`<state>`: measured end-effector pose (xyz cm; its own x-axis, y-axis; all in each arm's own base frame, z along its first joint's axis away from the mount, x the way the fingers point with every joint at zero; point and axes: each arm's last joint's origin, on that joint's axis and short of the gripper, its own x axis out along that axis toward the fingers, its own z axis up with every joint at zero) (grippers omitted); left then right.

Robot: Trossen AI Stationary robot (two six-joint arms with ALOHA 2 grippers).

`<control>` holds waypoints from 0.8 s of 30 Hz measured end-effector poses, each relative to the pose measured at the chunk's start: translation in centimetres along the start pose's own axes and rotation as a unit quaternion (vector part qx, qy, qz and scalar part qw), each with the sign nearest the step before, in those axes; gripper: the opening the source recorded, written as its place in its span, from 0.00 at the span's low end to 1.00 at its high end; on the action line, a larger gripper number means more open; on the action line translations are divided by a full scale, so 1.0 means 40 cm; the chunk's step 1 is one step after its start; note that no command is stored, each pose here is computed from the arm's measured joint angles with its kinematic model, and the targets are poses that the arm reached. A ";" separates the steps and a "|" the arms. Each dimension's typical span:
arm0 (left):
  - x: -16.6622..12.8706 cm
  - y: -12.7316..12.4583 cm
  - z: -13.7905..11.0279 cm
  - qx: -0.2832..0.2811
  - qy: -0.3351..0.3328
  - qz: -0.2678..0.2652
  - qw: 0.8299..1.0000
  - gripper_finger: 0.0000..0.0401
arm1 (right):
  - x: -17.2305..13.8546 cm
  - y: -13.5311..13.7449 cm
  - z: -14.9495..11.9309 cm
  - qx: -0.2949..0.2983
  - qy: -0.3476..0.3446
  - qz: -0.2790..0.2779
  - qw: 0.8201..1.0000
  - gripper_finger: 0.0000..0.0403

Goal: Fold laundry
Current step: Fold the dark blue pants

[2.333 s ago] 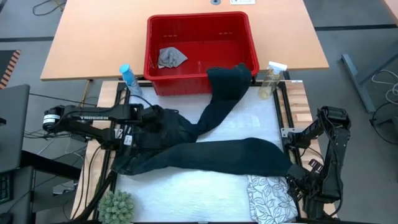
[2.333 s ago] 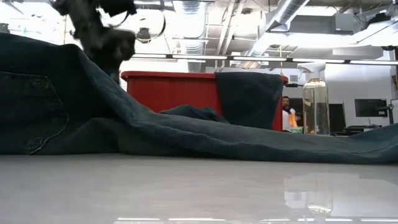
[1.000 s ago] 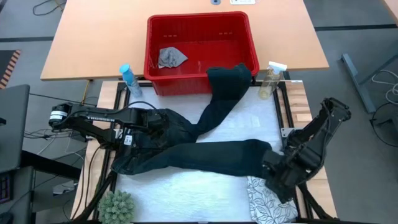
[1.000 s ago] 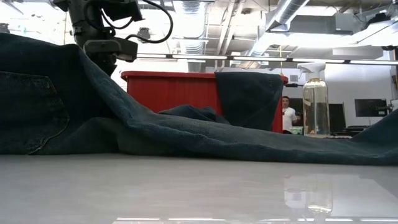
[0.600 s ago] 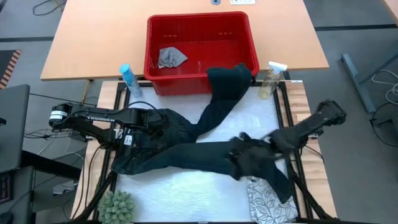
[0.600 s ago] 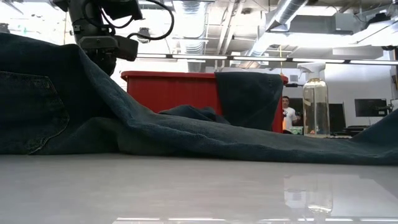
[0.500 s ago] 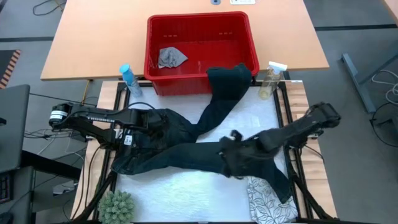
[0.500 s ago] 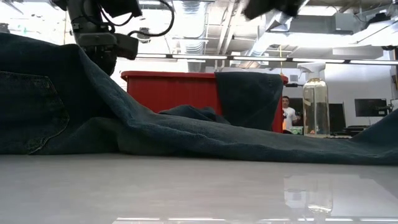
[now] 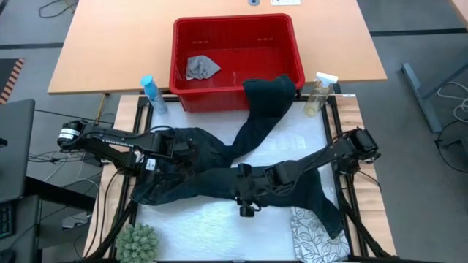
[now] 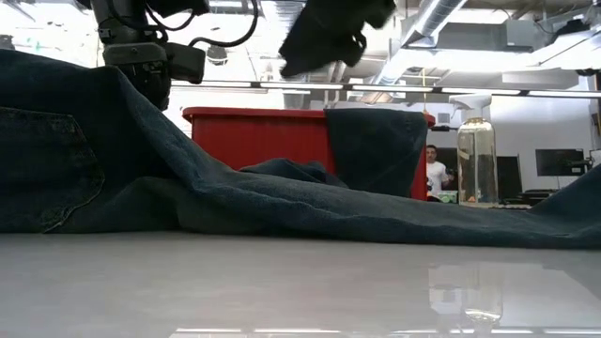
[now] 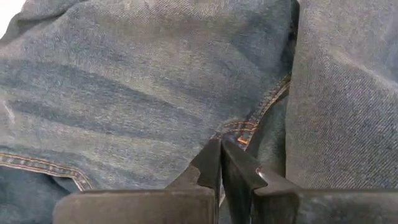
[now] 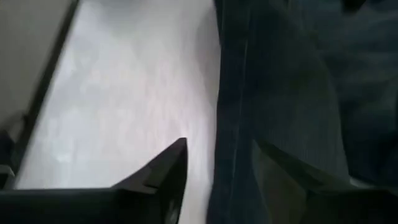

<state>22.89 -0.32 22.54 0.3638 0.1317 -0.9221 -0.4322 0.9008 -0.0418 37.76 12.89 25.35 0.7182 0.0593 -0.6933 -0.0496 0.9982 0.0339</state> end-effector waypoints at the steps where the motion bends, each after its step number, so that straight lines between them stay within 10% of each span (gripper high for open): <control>1: 0.000 0.000 0.000 -0.005 0.000 0.000 1.000 0.00 | 0.002 -0.001 -0.005 -0.007 0.009 -0.001 1.000 0.53; 18: -0.005 -0.011 0.007 -0.042 0.006 -0.045 0.998 0.00 | 0.129 0.057 -0.108 -0.021 0.084 -0.028 0.996 0.54; 24: -0.119 -0.031 0.049 -0.059 -0.072 -0.068 0.993 0.00 | 0.135 0.060 -0.111 0.003 0.080 -0.043 0.996 0.54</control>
<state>23.32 -1.25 27.73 0.5368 0.0778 -0.8401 -0.4620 0.8603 -0.2155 38.44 15.55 18.47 0.6006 -0.0276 -0.7991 0.0111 0.9996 -0.0262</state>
